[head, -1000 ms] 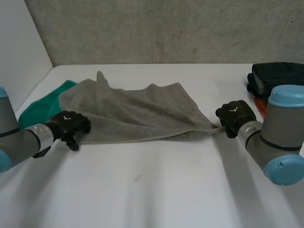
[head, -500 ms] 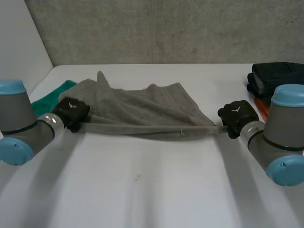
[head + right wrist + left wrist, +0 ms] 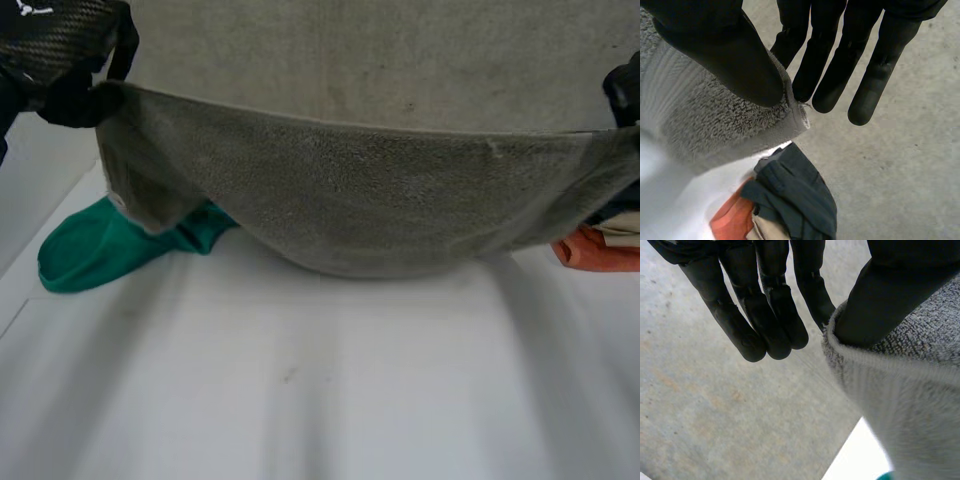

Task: Fold the laundry.

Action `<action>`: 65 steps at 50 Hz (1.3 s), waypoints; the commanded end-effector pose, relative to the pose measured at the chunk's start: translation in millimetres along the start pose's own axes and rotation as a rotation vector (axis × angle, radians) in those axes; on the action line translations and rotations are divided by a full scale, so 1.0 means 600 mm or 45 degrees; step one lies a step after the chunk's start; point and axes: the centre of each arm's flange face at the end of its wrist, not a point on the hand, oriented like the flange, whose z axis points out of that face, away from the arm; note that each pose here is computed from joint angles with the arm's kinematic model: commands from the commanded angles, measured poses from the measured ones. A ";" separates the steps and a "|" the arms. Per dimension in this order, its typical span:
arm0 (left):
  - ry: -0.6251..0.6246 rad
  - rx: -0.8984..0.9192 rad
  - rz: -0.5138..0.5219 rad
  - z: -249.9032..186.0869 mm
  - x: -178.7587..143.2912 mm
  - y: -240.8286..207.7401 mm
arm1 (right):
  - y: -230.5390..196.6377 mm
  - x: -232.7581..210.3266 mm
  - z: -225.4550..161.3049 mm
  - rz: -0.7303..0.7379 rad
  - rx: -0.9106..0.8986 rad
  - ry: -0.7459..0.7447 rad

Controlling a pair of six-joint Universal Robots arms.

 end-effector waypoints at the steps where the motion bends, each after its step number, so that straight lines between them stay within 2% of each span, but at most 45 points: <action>1: 0.088 -0.193 -0.068 0.043 0.025 0.079 | 0.041 -0.011 0.030 0.038 -0.169 -0.117; 6: 0.240 -0.400 -0.012 0.100 0.076 0.196 | 0.075 -0.062 0.079 -0.003 -0.236 -0.245; 9: 0.254 -0.425 0.049 0.131 0.086 0.228 | 0.079 -0.086 0.114 -0.028 -0.205 -0.257; 11: 0.226 -0.387 0.127 0.169 0.086 0.236 | 0.070 -0.098 0.152 -0.041 -0.137 -0.191; 13: 0.143 -0.248 0.199 0.207 0.064 0.193 | 0.045 -0.083 0.189 -0.028 -0.024 -0.034; 16: 0.020 -0.064 0.233 0.233 0.027 0.126 | 0.006 -0.052 0.216 0.022 0.125 0.164; 17: -0.070 0.077 0.234 0.244 0.001 0.078 | -0.024 -0.025 0.223 0.070 0.245 0.296; 20: -0.208 0.286 0.216 0.248 -0.038 0.004 | -0.065 0.009 0.223 0.136 0.423 0.448; 21: -0.283 0.402 0.184 0.245 -0.057 -0.034 | -0.092 0.030 0.216 0.171 0.559 0.530; 26: -0.378 0.567 0.103 0.233 -0.086 -0.081 | -0.143 0.068 0.184 0.191 0.793 0.667; 31: -0.337 0.470 0.087 0.227 -0.087 -0.044 | -0.134 0.055 0.173 0.175 0.765 0.598; 35: -0.285 0.342 0.076 0.214 -0.075 0.002 | -0.100 0.028 0.173 0.163 0.656 0.490; 39: -0.179 0.186 0.065 0.193 -0.039 0.067 | -0.042 -0.017 0.174 0.173 0.500 0.336; 44: 0.028 -0.030 0.076 0.157 0.027 0.181 | 0.053 -0.096 0.174 0.172 0.279 0.083; 47: 0.097 -0.119 0.080 0.142 0.052 0.236 | 0.102 -0.127 0.173 0.177 0.164 -0.010; 48: 0.139 -0.184 0.079 0.132 0.069 0.279 | 0.132 -0.145 0.172 0.179 0.095 -0.057; 52: 0.226 -0.325 0.096 0.115 0.099 0.380 | 0.197 -0.189 0.169 0.175 -0.054 -0.154; 56: 0.316 -0.431 0.113 0.101 0.123 0.438 | 0.230 -0.216 0.166 0.145 -0.134 -0.207; 61: 0.352 -0.463 0.120 0.104 0.128 0.448 | 0.236 -0.222 0.163 0.118 -0.147 -0.222; 65: 0.347 -0.463 0.071 0.108 0.129 0.443 | 0.233 -0.218 0.162 0.123 -0.143 -0.214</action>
